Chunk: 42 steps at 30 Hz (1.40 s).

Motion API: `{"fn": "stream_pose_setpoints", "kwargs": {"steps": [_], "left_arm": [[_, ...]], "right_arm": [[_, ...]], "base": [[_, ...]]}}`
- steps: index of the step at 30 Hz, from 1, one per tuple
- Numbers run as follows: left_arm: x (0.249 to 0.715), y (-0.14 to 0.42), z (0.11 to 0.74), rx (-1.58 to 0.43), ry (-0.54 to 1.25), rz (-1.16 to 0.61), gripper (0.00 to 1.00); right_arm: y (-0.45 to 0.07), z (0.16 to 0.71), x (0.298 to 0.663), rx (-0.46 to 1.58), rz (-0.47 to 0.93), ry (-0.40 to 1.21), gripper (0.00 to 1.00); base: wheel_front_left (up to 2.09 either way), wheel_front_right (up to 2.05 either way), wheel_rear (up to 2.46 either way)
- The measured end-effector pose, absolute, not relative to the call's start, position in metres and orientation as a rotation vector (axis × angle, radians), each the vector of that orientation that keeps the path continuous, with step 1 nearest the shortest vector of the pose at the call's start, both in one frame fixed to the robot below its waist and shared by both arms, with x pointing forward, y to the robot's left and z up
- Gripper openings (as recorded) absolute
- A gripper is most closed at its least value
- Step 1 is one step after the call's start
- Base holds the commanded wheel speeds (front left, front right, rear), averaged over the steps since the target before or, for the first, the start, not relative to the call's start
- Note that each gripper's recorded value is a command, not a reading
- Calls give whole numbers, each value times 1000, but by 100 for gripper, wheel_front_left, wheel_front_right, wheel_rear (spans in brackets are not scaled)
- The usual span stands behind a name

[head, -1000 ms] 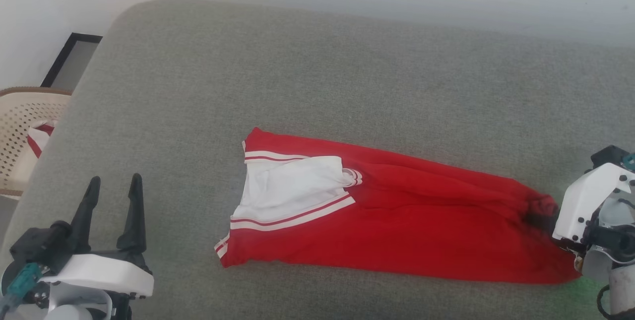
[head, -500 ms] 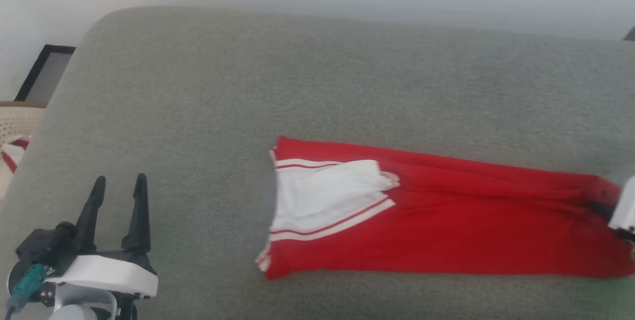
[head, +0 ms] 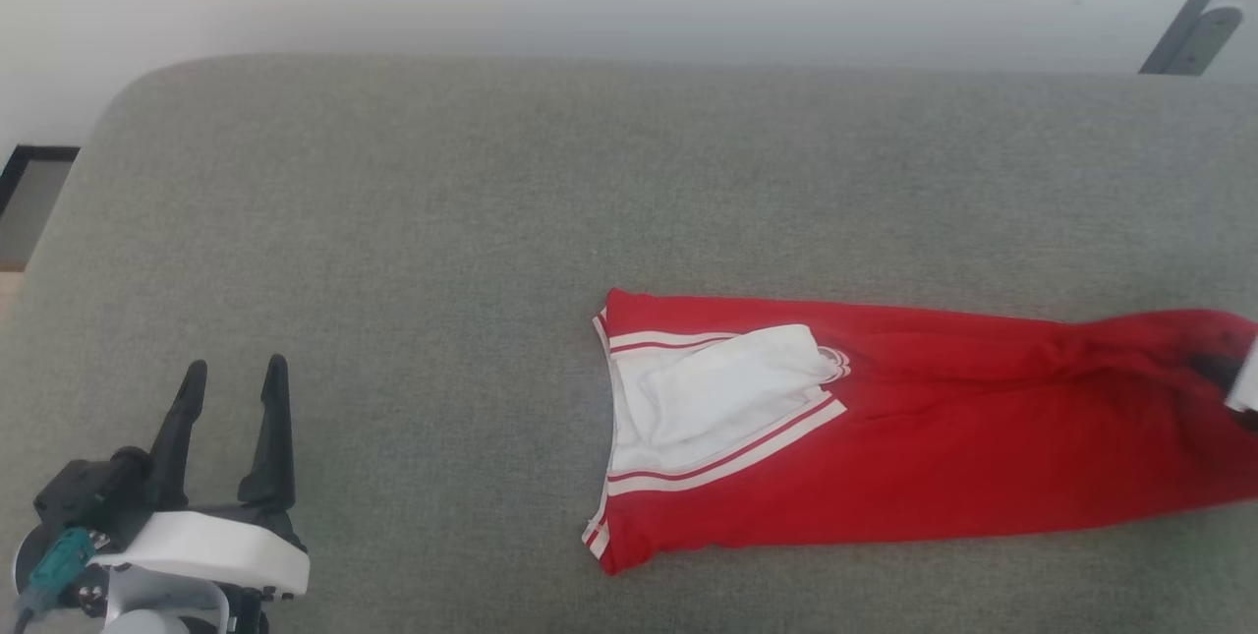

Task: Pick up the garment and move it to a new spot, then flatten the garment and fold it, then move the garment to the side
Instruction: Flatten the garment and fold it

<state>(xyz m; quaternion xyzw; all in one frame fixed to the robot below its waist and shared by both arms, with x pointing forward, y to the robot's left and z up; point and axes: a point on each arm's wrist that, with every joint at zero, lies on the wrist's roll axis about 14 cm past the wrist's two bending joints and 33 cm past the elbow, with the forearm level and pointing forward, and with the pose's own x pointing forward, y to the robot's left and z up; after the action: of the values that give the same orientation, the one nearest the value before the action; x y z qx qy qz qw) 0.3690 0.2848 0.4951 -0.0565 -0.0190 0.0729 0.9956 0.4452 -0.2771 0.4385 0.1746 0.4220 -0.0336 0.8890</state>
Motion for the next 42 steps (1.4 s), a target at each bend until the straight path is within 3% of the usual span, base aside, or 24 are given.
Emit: {"fn": "stream_pose_setpoints", "kwargs": {"steps": [17,35,36,37,38,42], "left_arm": [[357,280,503,-131,-64,139,100],[352,289,511,-134,-72,162,100],[352,290,511,-133,-72,164,100],[352,290,511,-135,-73,165,100],[352,291,511,-137,-73,166,100],[351,292,511,-137,-72,169,100]], "right_arm": [[-91,471,426,453,443,819,0],[35,450,424,379,712,873,0],[38,449,425,374,717,869,7],[41,448,425,372,721,870,31],[44,447,424,365,726,871,100],[49,447,426,360,732,861,100]], "base": [[0,0,0],[0,0,0],[0,0,0],[0,0,0],[0,0,0],[0,0,0]]}}
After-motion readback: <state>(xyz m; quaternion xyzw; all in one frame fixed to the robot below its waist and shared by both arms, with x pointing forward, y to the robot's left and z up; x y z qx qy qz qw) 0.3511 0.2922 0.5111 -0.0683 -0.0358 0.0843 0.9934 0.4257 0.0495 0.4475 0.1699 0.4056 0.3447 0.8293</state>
